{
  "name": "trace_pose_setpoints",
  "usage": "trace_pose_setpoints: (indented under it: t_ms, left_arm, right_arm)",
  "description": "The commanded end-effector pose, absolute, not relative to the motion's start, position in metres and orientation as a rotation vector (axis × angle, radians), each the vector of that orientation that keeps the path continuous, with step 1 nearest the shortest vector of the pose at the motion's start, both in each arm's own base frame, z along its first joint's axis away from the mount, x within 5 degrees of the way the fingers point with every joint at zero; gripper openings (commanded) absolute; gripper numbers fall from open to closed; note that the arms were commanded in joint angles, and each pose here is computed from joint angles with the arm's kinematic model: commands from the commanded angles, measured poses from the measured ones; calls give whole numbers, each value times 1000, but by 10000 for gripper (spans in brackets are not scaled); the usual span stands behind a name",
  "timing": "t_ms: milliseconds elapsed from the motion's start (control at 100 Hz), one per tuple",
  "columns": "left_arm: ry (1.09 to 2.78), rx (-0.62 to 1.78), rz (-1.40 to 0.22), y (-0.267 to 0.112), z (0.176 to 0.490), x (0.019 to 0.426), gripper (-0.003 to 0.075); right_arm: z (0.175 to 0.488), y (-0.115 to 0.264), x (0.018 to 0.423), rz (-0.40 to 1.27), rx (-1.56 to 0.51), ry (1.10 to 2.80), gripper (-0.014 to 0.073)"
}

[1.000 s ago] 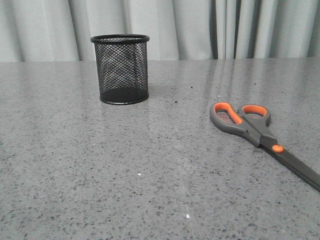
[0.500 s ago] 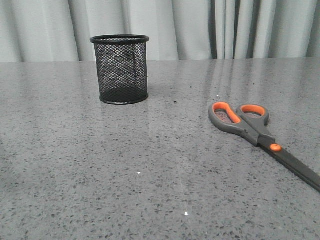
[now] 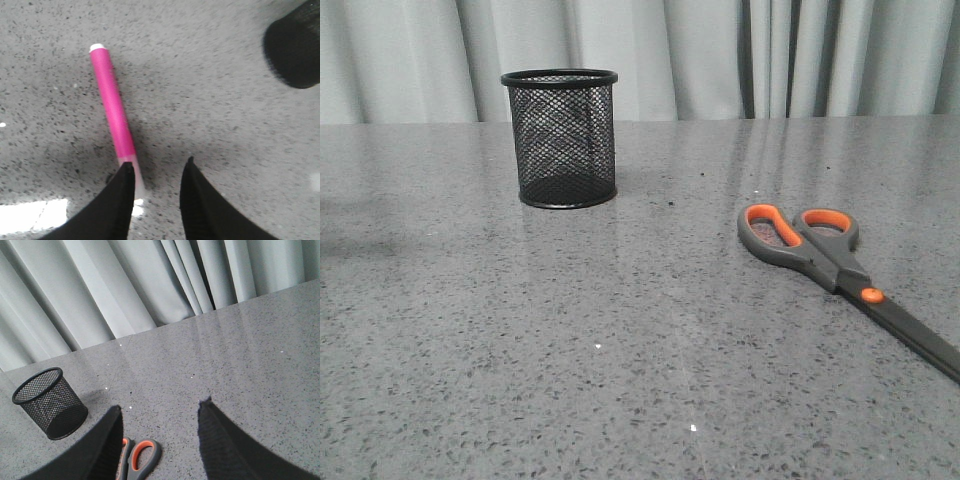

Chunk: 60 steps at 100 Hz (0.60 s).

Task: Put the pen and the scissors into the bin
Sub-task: 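Lower the left gripper onto the pink marker and grasp it upright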

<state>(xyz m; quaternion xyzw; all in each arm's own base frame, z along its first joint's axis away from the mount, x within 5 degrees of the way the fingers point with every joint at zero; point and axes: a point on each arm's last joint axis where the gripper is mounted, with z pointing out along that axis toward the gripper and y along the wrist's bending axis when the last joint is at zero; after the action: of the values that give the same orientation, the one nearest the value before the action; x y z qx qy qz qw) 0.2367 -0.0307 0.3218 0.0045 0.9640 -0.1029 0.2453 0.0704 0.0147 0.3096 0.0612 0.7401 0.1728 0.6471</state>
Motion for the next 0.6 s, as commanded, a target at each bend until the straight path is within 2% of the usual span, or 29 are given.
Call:
trace_pose_setpoints:
  t_ms: [0,240,590]
  left_arm:
    - [2619,7,-244,-31,333,249,192]
    - [2741,-44,-254,-34,305,278,192]
    - [2729,-94,-236,-33,299,299,192]
  right_arm:
    - [327,13,72,389,139,1591,316]
    - [327,14,72,412,153,1590,316]
    - [327,14,72,412,153,1590,316]
